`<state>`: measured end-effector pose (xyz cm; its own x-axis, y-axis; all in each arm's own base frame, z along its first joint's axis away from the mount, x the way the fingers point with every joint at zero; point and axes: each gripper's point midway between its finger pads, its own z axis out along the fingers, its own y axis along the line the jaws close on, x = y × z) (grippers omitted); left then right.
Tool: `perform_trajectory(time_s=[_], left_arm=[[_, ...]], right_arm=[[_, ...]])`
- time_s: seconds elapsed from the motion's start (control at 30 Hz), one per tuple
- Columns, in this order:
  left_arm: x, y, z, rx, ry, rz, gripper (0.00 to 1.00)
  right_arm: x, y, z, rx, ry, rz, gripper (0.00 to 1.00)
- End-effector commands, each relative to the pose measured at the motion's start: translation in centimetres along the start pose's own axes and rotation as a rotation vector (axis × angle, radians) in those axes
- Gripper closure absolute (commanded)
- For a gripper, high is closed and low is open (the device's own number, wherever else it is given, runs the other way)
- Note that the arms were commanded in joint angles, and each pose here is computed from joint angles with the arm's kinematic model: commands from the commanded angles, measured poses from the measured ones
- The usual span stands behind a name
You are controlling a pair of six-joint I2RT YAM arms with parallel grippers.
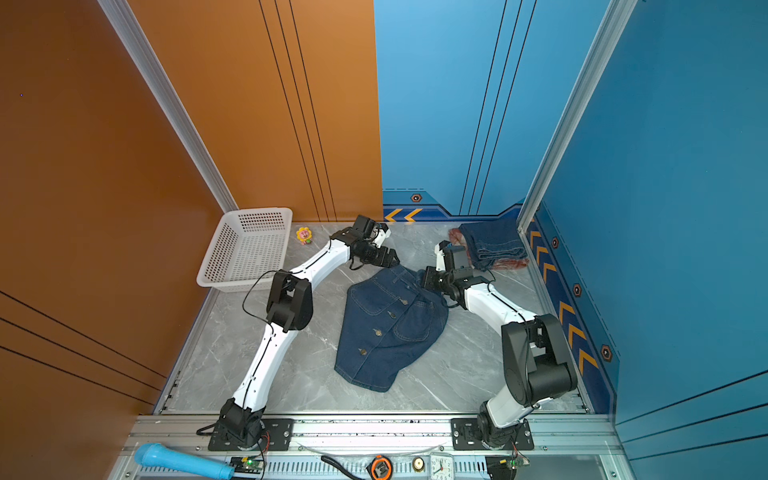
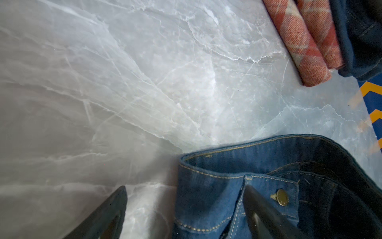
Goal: Fold and stack the skirts
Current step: 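Grasp the waistband corner nearest the left gripper with the left gripper, then lift the skirt by both waistband corners and stretch it between grippers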
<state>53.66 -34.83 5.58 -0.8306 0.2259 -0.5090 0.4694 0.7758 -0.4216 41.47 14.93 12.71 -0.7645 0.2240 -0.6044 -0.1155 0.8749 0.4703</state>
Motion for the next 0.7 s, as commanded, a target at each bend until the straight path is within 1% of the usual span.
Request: perform_trajectory(time_s=[0.0, 0.07, 0.13, 0.17, 0.23, 0.3, 0.37, 0.43, 0.5, 0.57, 0.67], left_arm=[[1.7, -0.8, 1.1, 0.033, 0.068, -0.059, 0.13], [2.4, -1.0, 1.8, 0.03, 0.088, -0.067, 0.13], [2.8, -1.2, 2.2, 0.026, 0.098, -0.072, 0.26], [2.8, -1.3, 2.3, 0.029, 0.099, -0.075, 0.34], [2.4, -1.7, 2.4, 0.034, 0.089, -0.078, 0.56], [1.2, -2.1, 1.7, 0.038, 0.058, -0.077, 0.77], [-1.0, -2.7, 0.0, 0.039, 0.001, -0.076, 1.0], [-3.2, -3.0, -2.5, 0.034, -0.061, -0.076, 1.0], [-5.5, -3.5, -5.9, 0.024, -0.129, -0.07, 1.0], [-7.7, -4.1, -10.1, 0.007, -0.201, -0.063, 1.0], [-9.5, -4.9, -16.3, -0.038, -0.293, -0.038, 1.0]], right_arm=[[-1.0, 0.3, -0.7, -0.022, -0.047, 0.013, 1.0], [-1.1, 0.3, -0.9, -0.023, -0.05, 0.015, 1.0], [-1.2, 0.3, -1.2, -0.023, -0.057, 0.013, 1.0], [-1.3, 0.2, -1.4, -0.02, -0.06, 0.012, 1.0], [-1.5, 0.1, -1.6, -0.019, -0.07, 0.012, 1.0], [-1.6, 0.1, -1.8, -0.023, -0.073, 0.013, 1.0], [-2.2, 0.3, -2.2, -0.027, -0.087, 0.007, 1.0], [-3.2, 0.7, -2.9, -0.024, -0.107, -0.011, 1.0], [-4.6, 1.4, -4.0, -0.022, -0.133, -0.042, 1.0], [-6.4, 2.4, -5.7, -0.02, -0.181, -0.082, 1.0], [-9.2, 3.8, -9.0, -0.018, -0.26, -0.125, 1.0]])
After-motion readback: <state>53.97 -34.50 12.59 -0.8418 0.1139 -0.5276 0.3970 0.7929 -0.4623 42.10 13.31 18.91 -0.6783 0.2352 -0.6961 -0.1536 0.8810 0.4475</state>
